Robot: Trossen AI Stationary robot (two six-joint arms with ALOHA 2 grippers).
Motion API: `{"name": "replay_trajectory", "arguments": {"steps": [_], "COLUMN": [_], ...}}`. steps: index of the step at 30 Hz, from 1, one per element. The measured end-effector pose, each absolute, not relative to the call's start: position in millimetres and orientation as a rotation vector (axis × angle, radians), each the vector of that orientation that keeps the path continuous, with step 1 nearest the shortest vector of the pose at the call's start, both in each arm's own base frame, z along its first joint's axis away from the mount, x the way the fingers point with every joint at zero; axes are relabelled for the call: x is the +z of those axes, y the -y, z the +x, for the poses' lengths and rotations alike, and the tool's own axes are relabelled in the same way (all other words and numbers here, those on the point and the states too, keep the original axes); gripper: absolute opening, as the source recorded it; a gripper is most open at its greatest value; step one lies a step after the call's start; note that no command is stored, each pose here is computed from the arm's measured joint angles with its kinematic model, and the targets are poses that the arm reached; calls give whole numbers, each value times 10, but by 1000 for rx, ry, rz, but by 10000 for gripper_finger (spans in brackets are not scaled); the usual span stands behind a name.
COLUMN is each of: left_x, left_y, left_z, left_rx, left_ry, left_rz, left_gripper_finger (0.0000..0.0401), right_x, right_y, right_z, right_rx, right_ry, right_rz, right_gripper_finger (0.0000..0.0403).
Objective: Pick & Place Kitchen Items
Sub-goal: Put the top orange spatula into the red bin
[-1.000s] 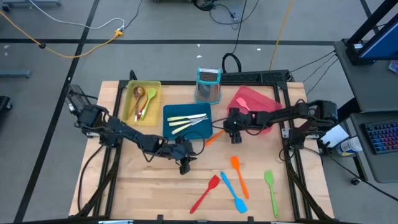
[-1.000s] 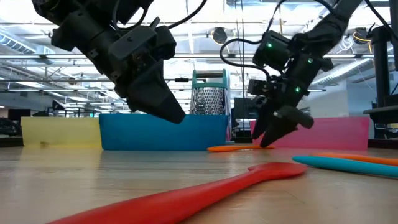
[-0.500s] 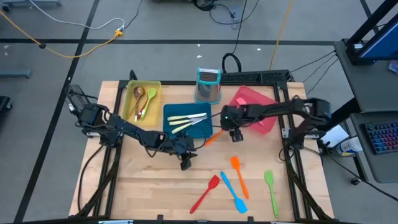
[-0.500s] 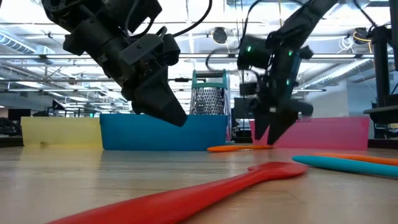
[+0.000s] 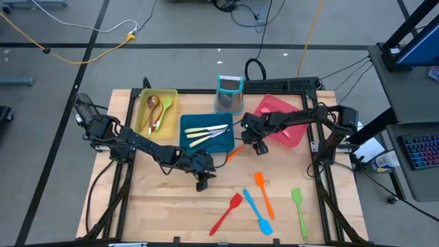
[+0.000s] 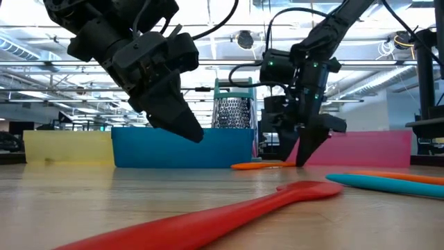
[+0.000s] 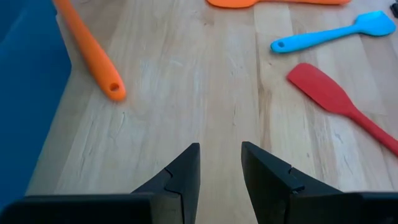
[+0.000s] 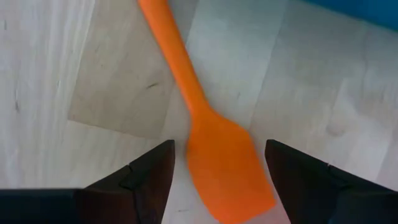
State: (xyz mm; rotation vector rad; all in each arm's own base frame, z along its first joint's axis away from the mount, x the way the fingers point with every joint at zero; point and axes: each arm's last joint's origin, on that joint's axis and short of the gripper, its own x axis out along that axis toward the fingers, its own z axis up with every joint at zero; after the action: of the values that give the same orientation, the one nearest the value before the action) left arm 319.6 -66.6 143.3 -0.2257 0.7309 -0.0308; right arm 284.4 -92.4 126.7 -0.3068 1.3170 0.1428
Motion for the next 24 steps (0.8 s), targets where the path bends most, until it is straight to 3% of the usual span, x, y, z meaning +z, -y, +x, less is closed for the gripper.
{"name": "replay_trajectory", "arguments": {"steps": [15,24], "left_x": [1402,1399], "left_y": [660,660], "left_z": [3168,3165], "left_rx": [-24,-23], "left_ry": [-775,-778], "left_rz": [-219,-219], "left_gripper_finger": [120,120], "right_x": [1250,1261], "right_y": [1015,1020], "right_z": [2789,2822], "right_rx": [254,250], "right_ry": [-1305,-1266], "right_rz": [-346,-357], "right_gripper_finger": [155,43]}}
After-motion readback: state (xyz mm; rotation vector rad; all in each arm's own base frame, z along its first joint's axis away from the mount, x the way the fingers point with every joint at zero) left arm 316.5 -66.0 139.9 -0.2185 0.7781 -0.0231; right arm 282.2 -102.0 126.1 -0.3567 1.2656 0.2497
